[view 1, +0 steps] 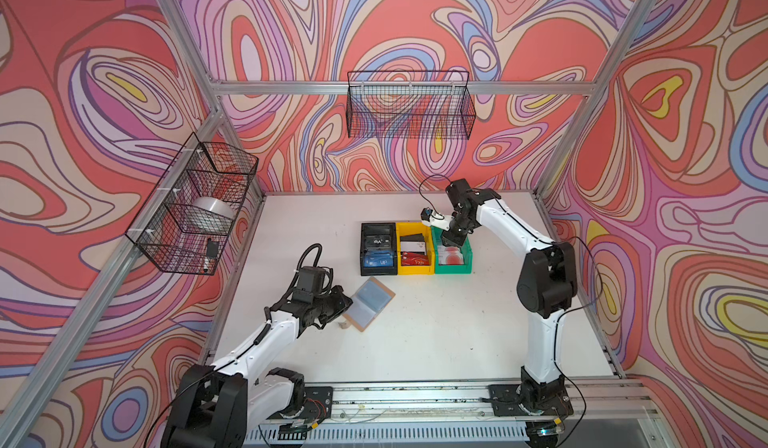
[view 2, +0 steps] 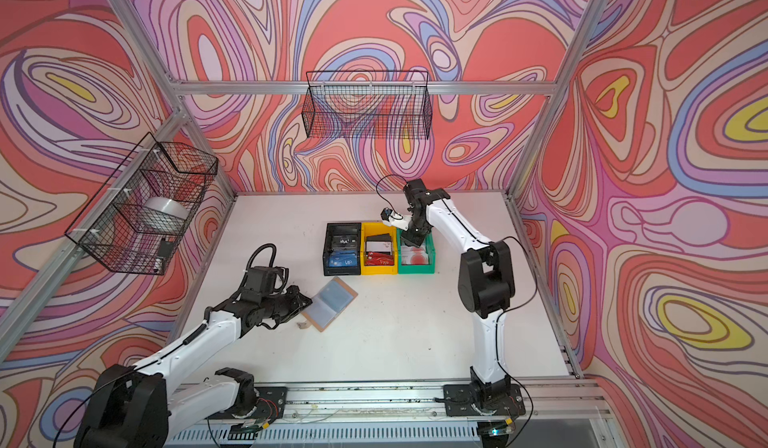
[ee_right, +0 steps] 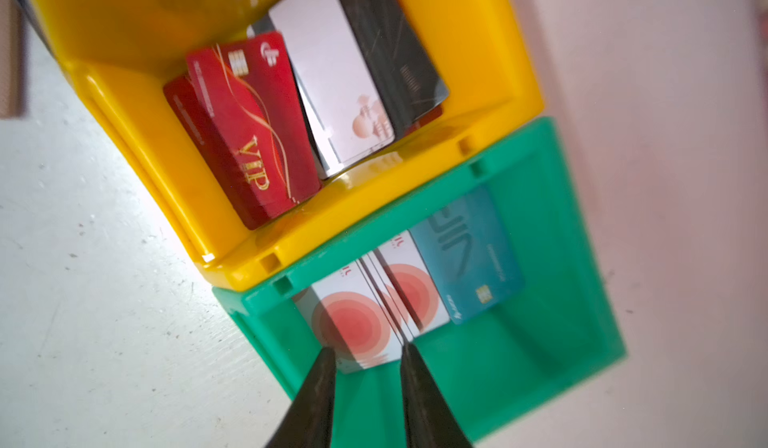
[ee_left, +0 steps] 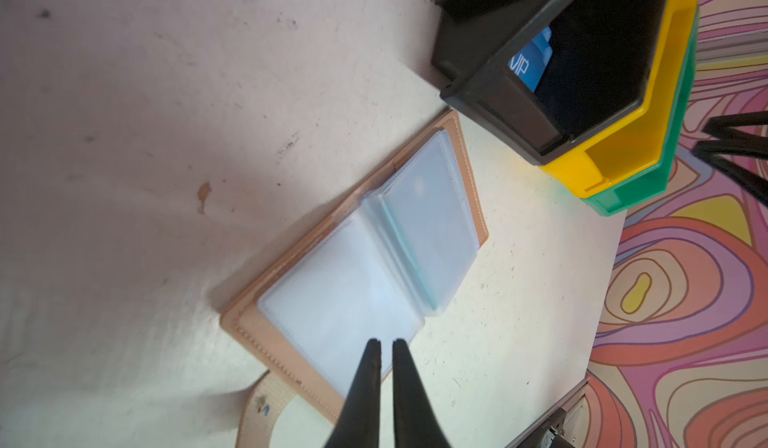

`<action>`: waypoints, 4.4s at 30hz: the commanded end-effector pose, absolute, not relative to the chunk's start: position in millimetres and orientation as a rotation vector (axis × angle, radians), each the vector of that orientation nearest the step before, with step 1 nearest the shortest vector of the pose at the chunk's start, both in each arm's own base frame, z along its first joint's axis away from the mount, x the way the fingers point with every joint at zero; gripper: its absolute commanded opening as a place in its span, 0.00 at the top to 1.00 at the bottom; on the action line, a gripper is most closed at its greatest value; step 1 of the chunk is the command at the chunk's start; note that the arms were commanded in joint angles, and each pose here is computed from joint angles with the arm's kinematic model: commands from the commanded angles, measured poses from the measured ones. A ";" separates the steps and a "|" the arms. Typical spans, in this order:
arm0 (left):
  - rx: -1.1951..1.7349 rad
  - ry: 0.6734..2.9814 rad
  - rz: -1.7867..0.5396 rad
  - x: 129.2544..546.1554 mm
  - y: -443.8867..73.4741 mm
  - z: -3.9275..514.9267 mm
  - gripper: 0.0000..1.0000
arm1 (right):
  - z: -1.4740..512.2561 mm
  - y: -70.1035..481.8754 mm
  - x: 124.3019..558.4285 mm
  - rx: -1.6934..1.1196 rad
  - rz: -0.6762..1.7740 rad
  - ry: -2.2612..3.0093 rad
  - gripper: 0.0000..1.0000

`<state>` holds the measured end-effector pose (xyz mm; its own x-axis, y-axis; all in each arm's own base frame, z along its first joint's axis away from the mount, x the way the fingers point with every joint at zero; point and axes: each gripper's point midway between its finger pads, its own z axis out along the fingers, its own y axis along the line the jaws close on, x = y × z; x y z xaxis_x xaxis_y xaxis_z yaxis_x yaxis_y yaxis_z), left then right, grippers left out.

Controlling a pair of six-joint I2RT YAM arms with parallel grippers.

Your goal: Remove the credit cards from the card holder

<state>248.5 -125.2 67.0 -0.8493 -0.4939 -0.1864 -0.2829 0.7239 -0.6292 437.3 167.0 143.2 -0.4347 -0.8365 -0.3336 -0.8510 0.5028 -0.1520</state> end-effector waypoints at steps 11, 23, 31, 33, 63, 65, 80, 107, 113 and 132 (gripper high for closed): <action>-0.780 2.699 -0.726 216.8 -105.5 24.5 0.89 | 127.4 339.4 316.6 -1.207 0.827 2.309 0.82; -0.778 2.708 -0.700 216.5 -103.1 17.8 0.89 | 71.4 376.7 325.1 -1.094 0.834 2.404 0.89; -0.768 2.716 -0.721 220.7 -107.3 13.0 0.89 | 32.6 375.3 329.2 -1.075 0.792 2.496 0.92; -0.766 2.718 -0.719 221.5 -107.2 12.8 0.89 | 25.9 373.7 327.4 -1.071 0.786 2.516 0.92; -0.747 2.722 -0.721 223.4 -108.3 12.5 0.89 | 25.6 392.5 288.4 -1.269 0.749 2.485 0.93; -0.747 2.721 -0.718 223.1 -107.9 13.4 0.89 | 32.3 395.3 288.5 -1.268 0.758 2.468 0.93; -0.665 2.558 -0.935 242.7 -127.7 60.1 0.86 | 35.1 389.4 293.0 -1.287 0.680 2.475 0.92; -0.664 2.502 -1.168 265.4 -157.5 48.6 0.86 | 26.8 388.9 291.9 -1.293 0.678 2.499 0.92; -0.665 2.505 -1.172 269.0 -159.8 45.1 0.86 | 25.3 387.9 292.0 -1.293 0.674 2.501 0.91; -0.662 2.516 -1.166 270.3 -161.6 41.2 0.89 | 23.1 385.9 290.3 -1.293 0.671 2.506 0.91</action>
<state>267.8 -159.6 40.4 -0.8522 -0.5188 -0.0675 -0.2870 0.5715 -0.7688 292.3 387.5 29.5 -0.5837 -0.6919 -0.4249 -0.8119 0.5048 0.2934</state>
